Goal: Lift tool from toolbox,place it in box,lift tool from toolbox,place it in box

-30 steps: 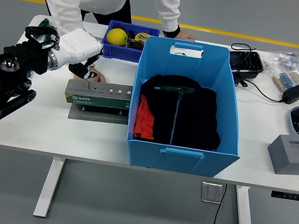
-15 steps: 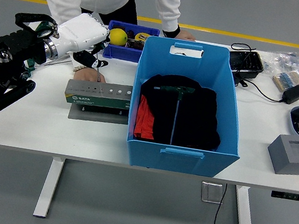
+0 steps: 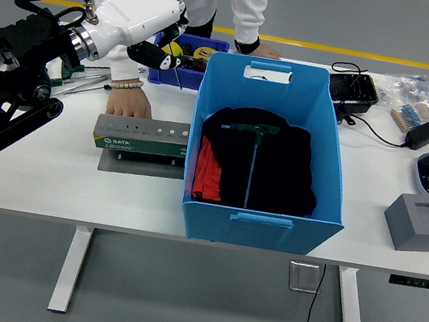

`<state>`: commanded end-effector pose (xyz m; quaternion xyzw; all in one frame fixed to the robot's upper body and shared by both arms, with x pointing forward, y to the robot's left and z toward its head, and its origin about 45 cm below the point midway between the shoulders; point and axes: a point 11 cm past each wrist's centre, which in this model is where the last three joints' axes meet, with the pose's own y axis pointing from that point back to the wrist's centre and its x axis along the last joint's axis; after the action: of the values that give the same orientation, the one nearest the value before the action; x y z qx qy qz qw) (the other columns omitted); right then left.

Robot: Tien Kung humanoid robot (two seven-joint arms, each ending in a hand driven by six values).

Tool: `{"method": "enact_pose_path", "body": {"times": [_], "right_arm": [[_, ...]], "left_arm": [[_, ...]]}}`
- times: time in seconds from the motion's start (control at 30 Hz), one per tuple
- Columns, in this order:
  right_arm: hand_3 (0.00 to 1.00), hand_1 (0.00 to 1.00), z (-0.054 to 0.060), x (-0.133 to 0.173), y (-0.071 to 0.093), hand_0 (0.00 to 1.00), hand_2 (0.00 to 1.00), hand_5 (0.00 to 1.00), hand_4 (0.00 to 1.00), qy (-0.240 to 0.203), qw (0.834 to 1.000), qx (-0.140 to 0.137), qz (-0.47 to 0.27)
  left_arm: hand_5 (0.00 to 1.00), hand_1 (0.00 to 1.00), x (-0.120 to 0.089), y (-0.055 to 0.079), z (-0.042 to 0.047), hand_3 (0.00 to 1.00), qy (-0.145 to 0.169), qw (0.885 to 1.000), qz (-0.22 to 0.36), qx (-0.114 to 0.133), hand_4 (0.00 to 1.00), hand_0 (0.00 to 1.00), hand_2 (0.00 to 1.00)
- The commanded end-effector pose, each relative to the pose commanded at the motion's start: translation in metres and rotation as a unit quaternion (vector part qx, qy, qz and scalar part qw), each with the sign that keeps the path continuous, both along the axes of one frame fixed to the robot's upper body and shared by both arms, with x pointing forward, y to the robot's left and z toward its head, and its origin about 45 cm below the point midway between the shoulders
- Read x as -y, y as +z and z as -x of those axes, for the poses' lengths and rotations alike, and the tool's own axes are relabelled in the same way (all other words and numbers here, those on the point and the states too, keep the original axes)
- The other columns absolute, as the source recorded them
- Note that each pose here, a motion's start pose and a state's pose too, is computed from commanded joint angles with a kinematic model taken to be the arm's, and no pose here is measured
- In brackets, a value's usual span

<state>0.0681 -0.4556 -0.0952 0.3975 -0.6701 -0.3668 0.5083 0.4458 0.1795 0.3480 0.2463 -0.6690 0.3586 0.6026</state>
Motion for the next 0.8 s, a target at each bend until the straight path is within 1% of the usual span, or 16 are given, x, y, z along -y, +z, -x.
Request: {"method": "enact_pose_path", "body": {"times": [0.07, 0.13, 0.17, 0.2, 0.33, 0.37, 0.4, 0.47, 0.53, 0.57, 0.6, 0.7, 0.77, 0.8], "right_arm": [[0.584, 0.662, 0.000, 0.000, 0.000, 0.676, 0.739, 0.724, 0.783, 0.000, 1.000, 0.000, 0.000], [0.584, 0.662, 0.000, -0.001, 0.000, 0.676, 0.739, 0.724, 0.783, 0.001, 1.000, -0.001, -0.001], [0.584, 0.662, 0.000, -0.001, 0.000, 0.676, 0.739, 0.724, 0.783, 0.002, 1.000, -0.002, -0.001], [0.583, 0.662, -0.001, -0.001, 0.000, 0.676, 0.739, 0.724, 0.783, 0.003, 1.000, -0.002, -0.001], [0.583, 0.662, -0.002, -0.001, 0.000, 0.676, 0.739, 0.724, 0.783, 0.006, 1.000, -0.003, 0.000], [0.583, 0.662, -0.003, -0.001, 0.000, 0.676, 0.739, 0.724, 0.783, 0.006, 1.000, -0.003, 0.000], [0.583, 0.663, -0.003, -0.001, 0.000, 0.677, 0.739, 0.724, 0.783, 0.006, 1.000, -0.003, 0.000], [0.583, 0.663, -0.005, -0.002, 0.000, 0.677, 0.739, 0.724, 0.783, 0.006, 1.000, -0.002, 0.000], [0.583, 0.663, -0.007, -0.001, 0.001, 0.677, 0.739, 0.724, 0.783, 0.009, 1.000, -0.001, 0.001], [0.583, 0.663, -0.009, -0.001, 0.001, 0.677, 0.739, 0.724, 0.783, 0.010, 1.000, 0.000, 0.001], [0.583, 0.666, -0.010, 0.000, 0.002, 0.676, 0.739, 0.724, 0.783, 0.010, 1.000, 0.000, 0.002], [0.583, 0.666, -0.012, 0.001, 0.002, 0.676, 0.739, 0.724, 0.783, 0.012, 1.000, 0.002, 0.003], [0.583, 0.666, -0.013, 0.001, 0.003, 0.676, 0.739, 0.724, 0.783, 0.013, 1.000, 0.002, 0.003], [0.583, 0.666, -0.013, 0.001, 0.003, 0.677, 0.739, 0.724, 0.784, 0.013, 1.000, 0.003, 0.004]], "left_arm": [[0.245, 0.002, 0.020, 0.001, 0.0076, 0.037, -0.025, 0.999, 0.021, -0.008, 0.759, 0.114, 0.002], [0.245, 0.002, 0.038, -0.001, 0.0130, 0.037, -0.046, 0.998, 0.035, -0.020, 0.759, 0.114, 0.002], [0.245, 0.002, 0.050, -0.004, 0.0158, 0.037, -0.060, 0.997, 0.040, -0.028, 0.759, 0.114, 0.002], [0.229, 0.007, 0.061, -0.007, 0.0179, 0.102, -0.071, 0.996, 0.043, -0.037, 0.741, 0.147, 0.044], [0.229, 0.007, 0.097, -0.024, 0.0241, 0.102, -0.103, 0.991, 0.051, -0.073, 0.741, 0.147, 0.044], [0.229, 0.007, 0.103, -0.028, 0.0249, 0.102, -0.107, 0.990, 0.054, -0.079, 0.741, 0.147, 0.044], [0.221, 0.071, 0.108, -0.030, 0.0254, 0.212, -0.110, 0.989, 0.055, -0.082, 0.719, 0.208, 0.119], [0.221, 0.071, 0.120, -0.040, 0.0252, 0.212, -0.114, 0.987, 0.060, -0.095, 0.719, 0.208, 0.119], [0.221, 0.071, 0.127, -0.049, 0.0243, 0.212, -0.113, 0.986, 0.057, -0.106, 0.719, 0.208, 0.119], [0.221, 0.071, 0.131, -0.056, 0.0232, 0.212, -0.110, 0.986, 0.050, -0.114, 0.719, 0.208, 0.119], [0.232, 0.152, 0.132, -0.061, 0.0219, 0.403, -0.106, 0.986, 0.044, -0.120, 0.741, 0.253, 0.238], [0.232, 0.152, 0.136, -0.073, 0.0185, 0.403, -0.100, 0.985, 0.032, -0.138, 0.741, 0.253, 0.238], [0.232, 0.152, 0.138, -0.077, 0.0168, 0.403, -0.100, 0.984, 0.032, -0.143, 0.741, 0.253, 0.238], [0.303, 0.329, 0.138, -0.079, 0.0155, 0.531, -0.100, 0.984, 0.032, -0.144, 0.799, 0.359, 0.443]]}}
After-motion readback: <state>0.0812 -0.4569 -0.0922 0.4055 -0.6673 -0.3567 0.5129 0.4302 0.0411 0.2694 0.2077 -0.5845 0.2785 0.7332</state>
